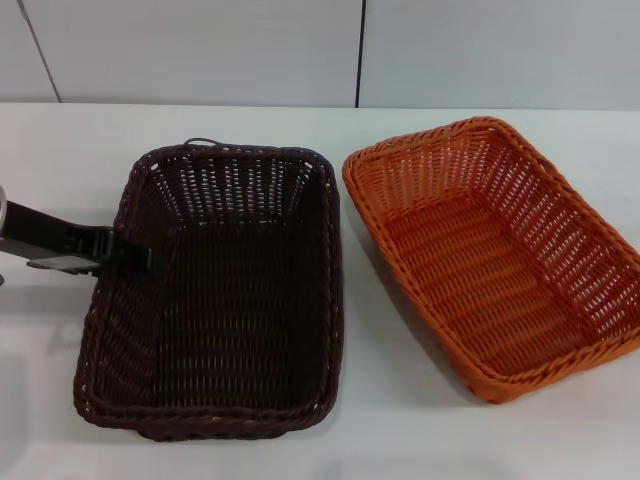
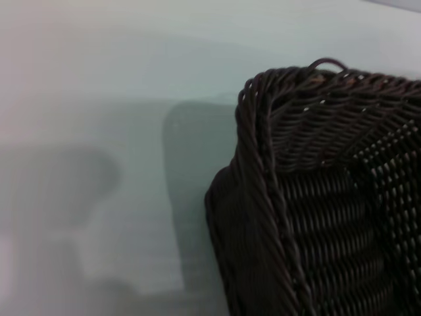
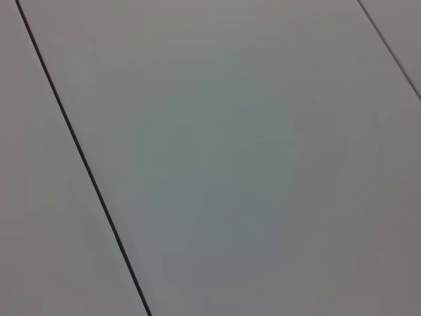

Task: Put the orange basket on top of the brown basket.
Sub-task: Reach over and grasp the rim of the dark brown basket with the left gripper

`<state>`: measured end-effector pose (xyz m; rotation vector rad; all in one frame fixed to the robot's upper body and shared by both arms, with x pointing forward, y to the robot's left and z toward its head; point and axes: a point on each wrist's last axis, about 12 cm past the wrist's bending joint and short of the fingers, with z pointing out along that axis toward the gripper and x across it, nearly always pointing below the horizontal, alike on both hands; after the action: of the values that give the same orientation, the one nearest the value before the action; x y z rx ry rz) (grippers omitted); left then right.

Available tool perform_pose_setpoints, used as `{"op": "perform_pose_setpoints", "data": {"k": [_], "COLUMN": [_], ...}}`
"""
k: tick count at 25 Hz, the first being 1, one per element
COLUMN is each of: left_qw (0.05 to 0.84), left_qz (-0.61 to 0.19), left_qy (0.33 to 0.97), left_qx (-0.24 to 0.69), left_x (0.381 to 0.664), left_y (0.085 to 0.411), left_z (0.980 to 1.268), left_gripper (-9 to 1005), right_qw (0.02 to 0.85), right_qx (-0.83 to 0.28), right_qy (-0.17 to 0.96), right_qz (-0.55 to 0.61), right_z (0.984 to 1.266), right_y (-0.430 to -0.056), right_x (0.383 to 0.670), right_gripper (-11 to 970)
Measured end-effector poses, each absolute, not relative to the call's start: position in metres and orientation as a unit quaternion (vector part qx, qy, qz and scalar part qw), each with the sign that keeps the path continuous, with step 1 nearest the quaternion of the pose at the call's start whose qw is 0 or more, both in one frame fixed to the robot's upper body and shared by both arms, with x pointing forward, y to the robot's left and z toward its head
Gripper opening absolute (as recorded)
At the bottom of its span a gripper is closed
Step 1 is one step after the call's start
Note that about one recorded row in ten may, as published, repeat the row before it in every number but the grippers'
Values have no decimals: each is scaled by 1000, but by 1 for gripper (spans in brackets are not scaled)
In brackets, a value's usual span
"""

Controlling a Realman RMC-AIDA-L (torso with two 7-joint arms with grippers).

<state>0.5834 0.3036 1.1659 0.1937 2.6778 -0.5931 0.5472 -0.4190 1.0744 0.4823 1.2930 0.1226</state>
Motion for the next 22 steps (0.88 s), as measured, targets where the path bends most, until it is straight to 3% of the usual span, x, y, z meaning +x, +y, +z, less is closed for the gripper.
{"op": "perform_pose_setpoints", "data": {"k": [8,14,19,22], "left_qw": [200,206,211,214], "left_qz": [-197,-199,-198,-196], "left_qy": [956,955,953,953], "left_qx": [81,78,84,87], "left_x": [584,584,586,586], "left_y": [303,304,304,303], "left_z": [1164,1166,1169,1170], "left_gripper": [660,469,236,211], "right_qw": [768,768,766,767], "right_qx": [222,224,226,225], "right_qy": [598,597,599,599], "right_qz": [58,56,54,56], "right_z": [1074,1074,1074,1074], "right_y": [-418,-419,-420,-419], "right_x": [548,548,548,549], "right_gripper": [786,786,786,786]}}
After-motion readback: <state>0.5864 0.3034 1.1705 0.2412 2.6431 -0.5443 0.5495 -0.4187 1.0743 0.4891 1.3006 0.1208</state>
